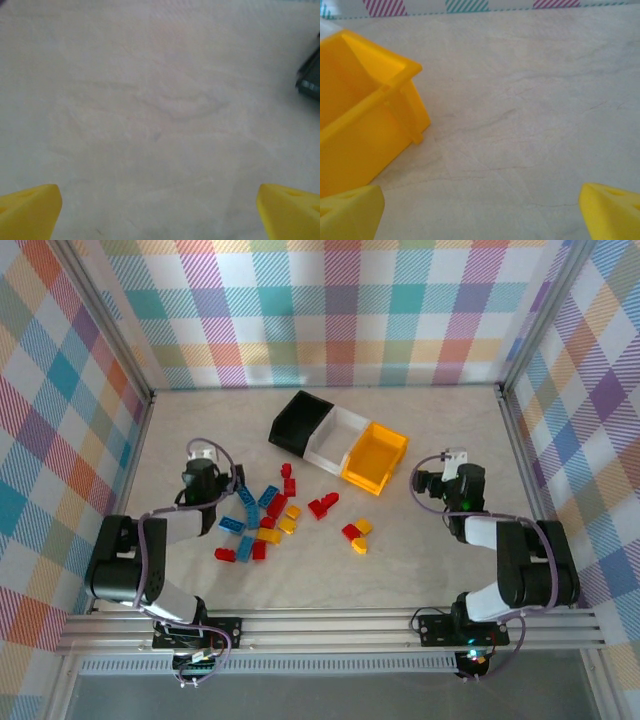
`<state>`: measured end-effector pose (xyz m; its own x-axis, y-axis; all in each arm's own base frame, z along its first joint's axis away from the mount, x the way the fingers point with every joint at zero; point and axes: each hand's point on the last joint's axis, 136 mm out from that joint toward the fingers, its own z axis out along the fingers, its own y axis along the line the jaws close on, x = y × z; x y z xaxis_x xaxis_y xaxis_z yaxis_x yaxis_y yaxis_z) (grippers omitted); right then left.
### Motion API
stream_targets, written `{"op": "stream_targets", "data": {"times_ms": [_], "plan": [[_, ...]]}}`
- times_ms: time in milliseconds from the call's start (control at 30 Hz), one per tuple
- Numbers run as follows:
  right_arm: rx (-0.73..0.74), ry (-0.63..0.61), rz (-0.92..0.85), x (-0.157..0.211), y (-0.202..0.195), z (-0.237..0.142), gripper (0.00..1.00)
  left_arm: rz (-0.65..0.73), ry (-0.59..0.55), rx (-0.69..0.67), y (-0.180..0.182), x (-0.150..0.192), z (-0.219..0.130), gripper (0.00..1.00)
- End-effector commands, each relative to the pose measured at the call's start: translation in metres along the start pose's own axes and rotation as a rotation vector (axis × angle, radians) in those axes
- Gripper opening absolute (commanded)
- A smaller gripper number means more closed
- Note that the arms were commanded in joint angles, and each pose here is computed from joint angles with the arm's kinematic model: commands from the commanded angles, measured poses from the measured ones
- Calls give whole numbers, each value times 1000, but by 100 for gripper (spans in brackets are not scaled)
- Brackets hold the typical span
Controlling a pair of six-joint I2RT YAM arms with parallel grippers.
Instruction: Sort the legos into containers by color
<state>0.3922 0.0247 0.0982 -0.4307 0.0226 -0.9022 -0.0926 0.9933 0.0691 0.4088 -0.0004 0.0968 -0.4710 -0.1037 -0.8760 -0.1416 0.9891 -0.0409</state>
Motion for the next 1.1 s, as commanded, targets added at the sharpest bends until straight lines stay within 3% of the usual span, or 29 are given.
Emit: {"op": "stream_targets", "data": {"times_ms": [0, 67, 200, 400, 733, 1067], "plan": [[58, 45, 91, -20, -6, -11, 100, -59, 16, -70, 14, -15, -18, 100], [99, 87, 200, -27, -10, -21, 100, -115, 15, -91, 19, -22, -29, 100], [21, 202, 394, -48, 11, -37, 100, -270, 83, -159, 28, -29, -52, 100], [-46, 285, 539, -69, 30, -50, 100, -301, 224, -133, 17, -38, -64, 100], [-223, 328, 549, -110, 68, -59, 100, -305, 260, 51, -21, -54, -80, 100], [-239, 361, 496, -116, 85, -67, 100, -269, 310, 165, -58, -53, -92, 100]]}}
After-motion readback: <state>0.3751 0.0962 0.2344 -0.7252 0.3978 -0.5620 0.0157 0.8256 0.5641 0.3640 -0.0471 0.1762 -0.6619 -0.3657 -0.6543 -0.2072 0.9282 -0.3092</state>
